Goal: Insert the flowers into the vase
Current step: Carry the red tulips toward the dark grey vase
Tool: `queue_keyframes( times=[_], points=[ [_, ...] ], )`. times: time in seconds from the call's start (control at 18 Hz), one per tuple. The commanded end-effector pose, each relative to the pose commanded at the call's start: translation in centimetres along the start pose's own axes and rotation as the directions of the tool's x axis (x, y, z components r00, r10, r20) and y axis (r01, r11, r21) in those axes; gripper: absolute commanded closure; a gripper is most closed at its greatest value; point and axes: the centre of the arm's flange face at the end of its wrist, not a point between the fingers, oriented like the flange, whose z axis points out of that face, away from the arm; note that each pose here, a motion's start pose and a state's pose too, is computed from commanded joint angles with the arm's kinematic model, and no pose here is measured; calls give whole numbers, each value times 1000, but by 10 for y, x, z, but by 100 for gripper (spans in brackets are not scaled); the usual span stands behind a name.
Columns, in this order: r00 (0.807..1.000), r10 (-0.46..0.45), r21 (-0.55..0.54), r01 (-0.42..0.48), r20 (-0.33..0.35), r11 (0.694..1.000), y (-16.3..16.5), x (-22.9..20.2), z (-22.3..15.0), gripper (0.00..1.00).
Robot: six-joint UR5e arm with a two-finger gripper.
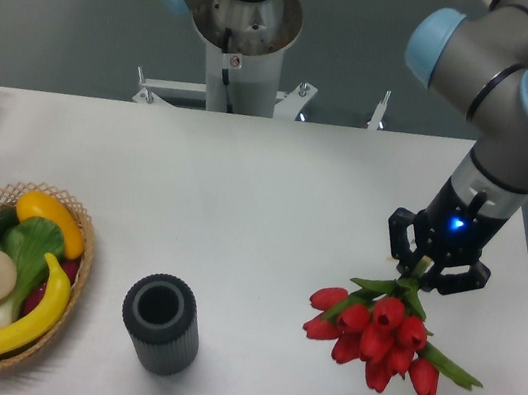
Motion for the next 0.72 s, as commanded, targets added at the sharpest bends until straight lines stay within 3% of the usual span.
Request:
queue_keyframes(
  times=[0.17,0.33,0.5,0.72],
  points=[
    [995,-59,212,74,-79,974,-28,10,4,92],
    [985,-58,310,105,-160,945,-48,26,13,92],
    [982,16,341,51,-190,939,-75,58,33,92],
    [962,109,439,13,-252,898,-103,96,57,92]
  ],
)
